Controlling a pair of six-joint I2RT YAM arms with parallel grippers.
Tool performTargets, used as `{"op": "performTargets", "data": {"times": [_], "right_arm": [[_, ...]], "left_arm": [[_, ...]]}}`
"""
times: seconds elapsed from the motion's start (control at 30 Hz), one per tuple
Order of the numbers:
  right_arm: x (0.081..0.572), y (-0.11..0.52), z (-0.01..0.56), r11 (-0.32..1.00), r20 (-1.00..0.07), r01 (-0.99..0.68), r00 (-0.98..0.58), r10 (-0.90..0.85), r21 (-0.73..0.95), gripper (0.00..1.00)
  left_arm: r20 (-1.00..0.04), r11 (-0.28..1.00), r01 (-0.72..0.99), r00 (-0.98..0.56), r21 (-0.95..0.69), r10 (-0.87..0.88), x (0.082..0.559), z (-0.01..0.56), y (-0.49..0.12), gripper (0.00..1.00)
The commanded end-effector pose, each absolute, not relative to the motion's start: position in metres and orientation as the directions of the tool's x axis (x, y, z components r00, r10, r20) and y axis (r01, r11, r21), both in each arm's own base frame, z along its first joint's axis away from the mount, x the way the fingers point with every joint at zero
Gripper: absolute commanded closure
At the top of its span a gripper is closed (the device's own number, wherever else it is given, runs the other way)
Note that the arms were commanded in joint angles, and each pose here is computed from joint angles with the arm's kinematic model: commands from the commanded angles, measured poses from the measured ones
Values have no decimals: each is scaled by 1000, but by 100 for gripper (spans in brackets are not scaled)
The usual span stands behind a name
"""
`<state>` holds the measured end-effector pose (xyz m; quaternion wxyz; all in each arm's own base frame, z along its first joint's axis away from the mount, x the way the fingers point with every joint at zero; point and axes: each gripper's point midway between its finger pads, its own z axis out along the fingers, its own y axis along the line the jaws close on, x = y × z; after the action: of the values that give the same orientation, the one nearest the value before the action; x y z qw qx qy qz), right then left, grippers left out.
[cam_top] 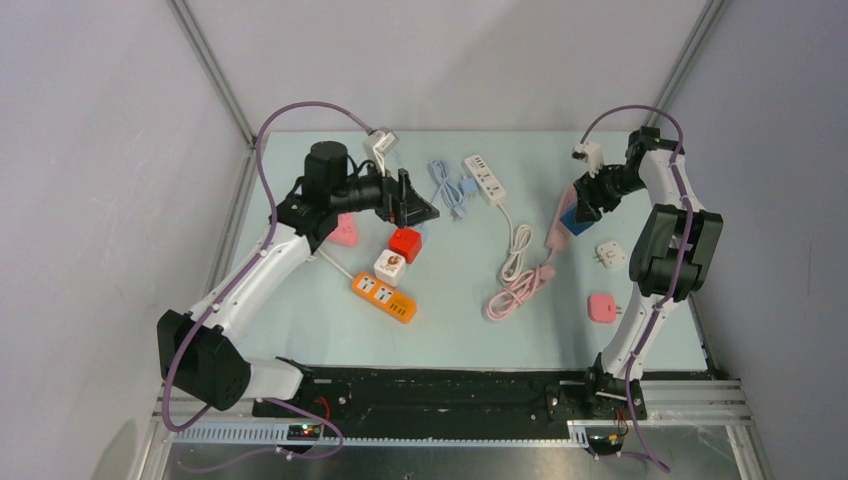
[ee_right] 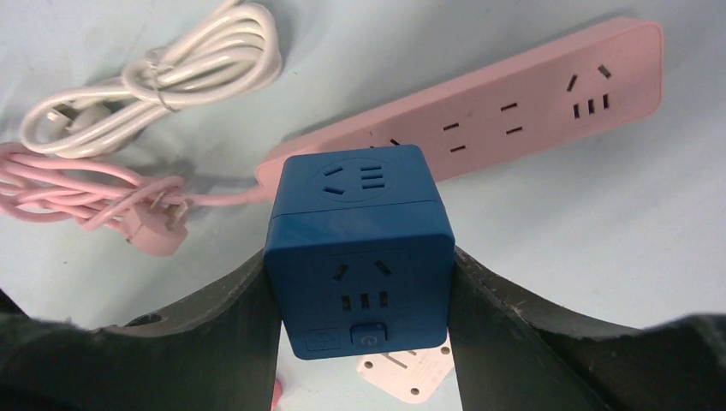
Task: Insert the plug
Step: Insert the plug into the socket.
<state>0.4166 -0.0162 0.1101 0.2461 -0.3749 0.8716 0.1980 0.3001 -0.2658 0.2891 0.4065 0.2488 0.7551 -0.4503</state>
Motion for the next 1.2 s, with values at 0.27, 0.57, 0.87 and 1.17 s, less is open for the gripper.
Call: {"op": "performTargets", "data": {"times": [0.27,0.57,0.87,1.17], "right_arm": [[443,-6,111,620,-598,-784,-504,-623,14,100],[450,-4,104,608,-573,-794,-487,-659,-24,100],[455,-11,97,611,-518,-788,-492,-699,-76,100],[457,-5,132,613,-576,-789,-489,-655,-27,100]], "left_arm": [[-856,455,760,-516,-464,-12,307,306,-268,0],[-854,457,758,-520,-466,-9,306,303,-267,0],[-852,457,757,-524,-467,-3,307,300,-268,0],[-848,456,755,-530,-471,1,309,297,-269,0]]}}
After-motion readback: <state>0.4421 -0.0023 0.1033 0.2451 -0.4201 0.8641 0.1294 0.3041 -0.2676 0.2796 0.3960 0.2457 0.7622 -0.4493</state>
